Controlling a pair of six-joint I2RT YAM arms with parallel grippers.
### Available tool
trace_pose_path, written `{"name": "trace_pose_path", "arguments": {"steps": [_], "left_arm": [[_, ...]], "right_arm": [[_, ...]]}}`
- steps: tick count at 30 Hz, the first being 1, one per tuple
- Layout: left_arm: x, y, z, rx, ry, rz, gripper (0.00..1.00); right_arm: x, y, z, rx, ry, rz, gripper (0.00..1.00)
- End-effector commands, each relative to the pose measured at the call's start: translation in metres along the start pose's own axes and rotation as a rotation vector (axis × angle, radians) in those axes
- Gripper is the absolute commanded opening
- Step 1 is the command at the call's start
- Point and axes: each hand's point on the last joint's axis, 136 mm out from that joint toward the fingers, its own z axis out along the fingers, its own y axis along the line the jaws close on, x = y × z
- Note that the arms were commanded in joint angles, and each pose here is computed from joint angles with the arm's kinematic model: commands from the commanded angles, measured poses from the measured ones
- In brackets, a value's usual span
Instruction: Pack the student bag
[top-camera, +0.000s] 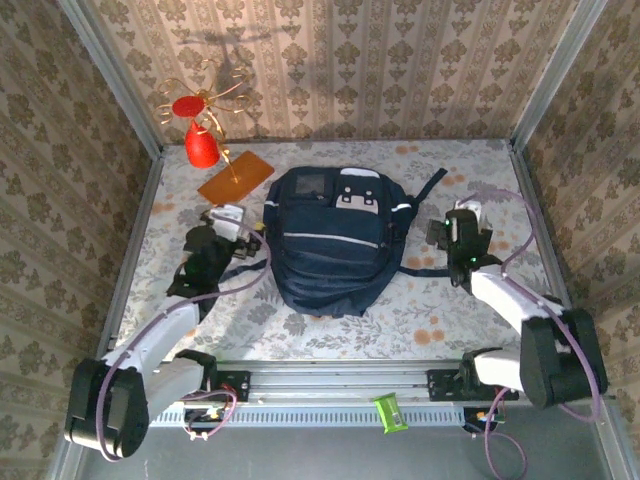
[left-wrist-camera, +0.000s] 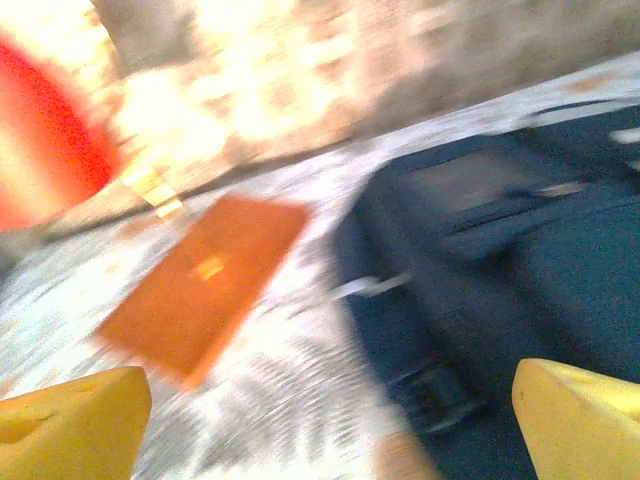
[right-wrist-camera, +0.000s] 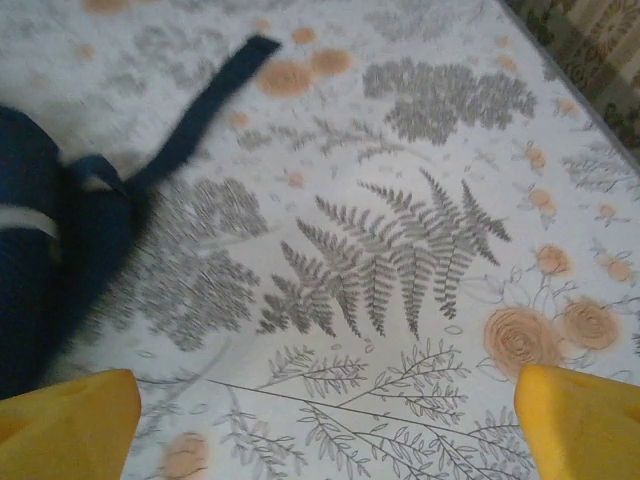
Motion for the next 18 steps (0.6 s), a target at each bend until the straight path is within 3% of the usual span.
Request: {"name": "trace_pose_path", "arguments": {"steps": [1, 4, 8, 15, 18], "left_arm": [[0.053, 0.044, 0.003, -0.214, 0.158, -0.046, 0.96], [0.073, 0.048, 0.019, -0.204, 0.160, -0.059, 0.96], [0.067, 0.043, 0.036, -0.156, 0.110, -0.058, 0.96], [0.066, 0.047, 0.053, -0.149, 0.058, -0.013, 0.98], [0.081, 0.063, 0.053, -0.194, 0.038, -0.087, 1.00]], "right_arm": [[-0.022, -0.002, 0.011, 0.037, -0.118, -0.013, 0.99], [-0.034, 0.012, 0.010, -0.045, -0.211, -0.030, 0.99], [-0.036, 0.022, 0.016, -0.097, -0.268, -0.074, 0.99], [-0.024, 0.019, 0.027, -0.164, -0.263, -0.024, 1.00], [-0.017, 0.017, 0.032, -0.173, -0.267, -0.002, 1.00]]}}
